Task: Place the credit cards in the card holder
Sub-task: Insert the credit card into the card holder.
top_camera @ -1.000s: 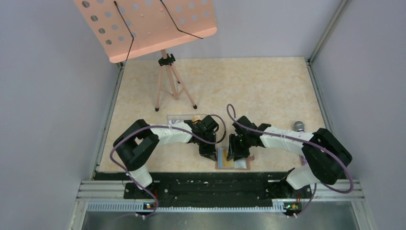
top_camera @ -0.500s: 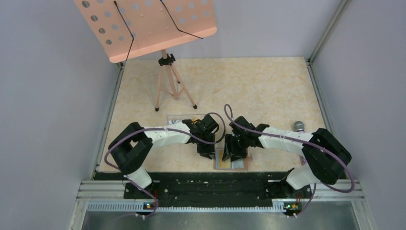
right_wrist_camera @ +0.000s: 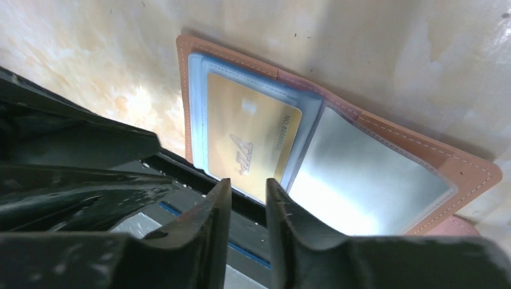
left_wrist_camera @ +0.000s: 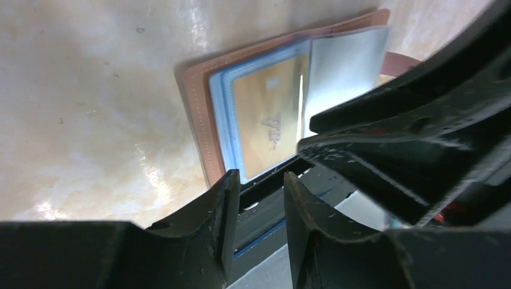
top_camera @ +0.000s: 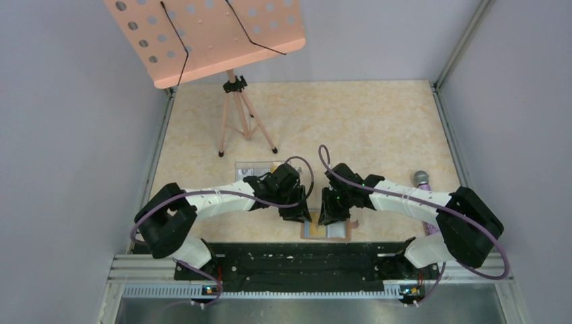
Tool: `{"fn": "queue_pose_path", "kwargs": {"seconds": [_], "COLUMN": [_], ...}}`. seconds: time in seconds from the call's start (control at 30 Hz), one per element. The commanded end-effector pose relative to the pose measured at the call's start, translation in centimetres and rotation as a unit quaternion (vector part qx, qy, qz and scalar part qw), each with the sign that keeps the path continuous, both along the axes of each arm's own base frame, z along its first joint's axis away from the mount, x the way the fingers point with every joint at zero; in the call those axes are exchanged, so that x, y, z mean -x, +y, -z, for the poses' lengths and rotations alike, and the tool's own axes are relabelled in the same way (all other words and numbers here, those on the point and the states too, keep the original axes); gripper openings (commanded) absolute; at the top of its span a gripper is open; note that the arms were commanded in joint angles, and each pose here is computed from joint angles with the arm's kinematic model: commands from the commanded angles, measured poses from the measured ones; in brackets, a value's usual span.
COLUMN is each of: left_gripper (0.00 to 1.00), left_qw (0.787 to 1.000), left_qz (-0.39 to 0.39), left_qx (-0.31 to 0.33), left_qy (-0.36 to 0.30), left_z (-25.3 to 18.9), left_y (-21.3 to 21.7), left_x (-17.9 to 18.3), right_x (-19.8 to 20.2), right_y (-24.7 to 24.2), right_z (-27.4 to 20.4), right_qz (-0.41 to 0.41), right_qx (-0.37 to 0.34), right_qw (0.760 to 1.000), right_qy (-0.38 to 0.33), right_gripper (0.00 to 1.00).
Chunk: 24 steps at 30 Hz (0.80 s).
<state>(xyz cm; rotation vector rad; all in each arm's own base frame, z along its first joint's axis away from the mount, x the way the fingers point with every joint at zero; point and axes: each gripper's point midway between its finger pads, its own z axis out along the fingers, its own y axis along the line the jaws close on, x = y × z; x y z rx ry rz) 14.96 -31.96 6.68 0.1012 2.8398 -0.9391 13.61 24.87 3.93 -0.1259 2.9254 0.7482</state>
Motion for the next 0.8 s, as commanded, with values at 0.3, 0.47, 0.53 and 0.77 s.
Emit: {"fn": "queue_pose_path", "kwargs": {"seconds": [0.3, 0.47, 0.53, 0.77], "left_gripper": [0.37, 0.36, 0.36, 0.39], "left_qw": [0.998, 0.998, 0.999, 0.999], "left_qz": [-0.010, -0.009, -0.008, -0.007], "left_qx": [0.055, 0.052, 0.047, 0.010], "left_qy": [0.021, 0.016, 0.018, 0.035], "left_z": [1.7, 1.6, 1.8, 3.5], "left_y": [-1.7, -1.6, -1.7, -1.4], "left_x": [0.3, 0.2, 0.1, 0.1], "right_x": [0.5, 0.8, 0.8, 1.0], "right_y": [-0.4, -0.9, -1.0, -1.3], "right_z": [1.7, 2.7, 2.9, 3.3], "right_qz": [-0.003, -0.001, 0.001, -0.001], "right_qx": [0.010, 0.024, 0.028, 0.037], "right_qw": [1.000, 1.000, 1.000, 0.999], "right_qy": [0.000, 0.009, 0.011, 0.015], "right_gripper": [0.00, 0.00, 0.00, 0.00]}}
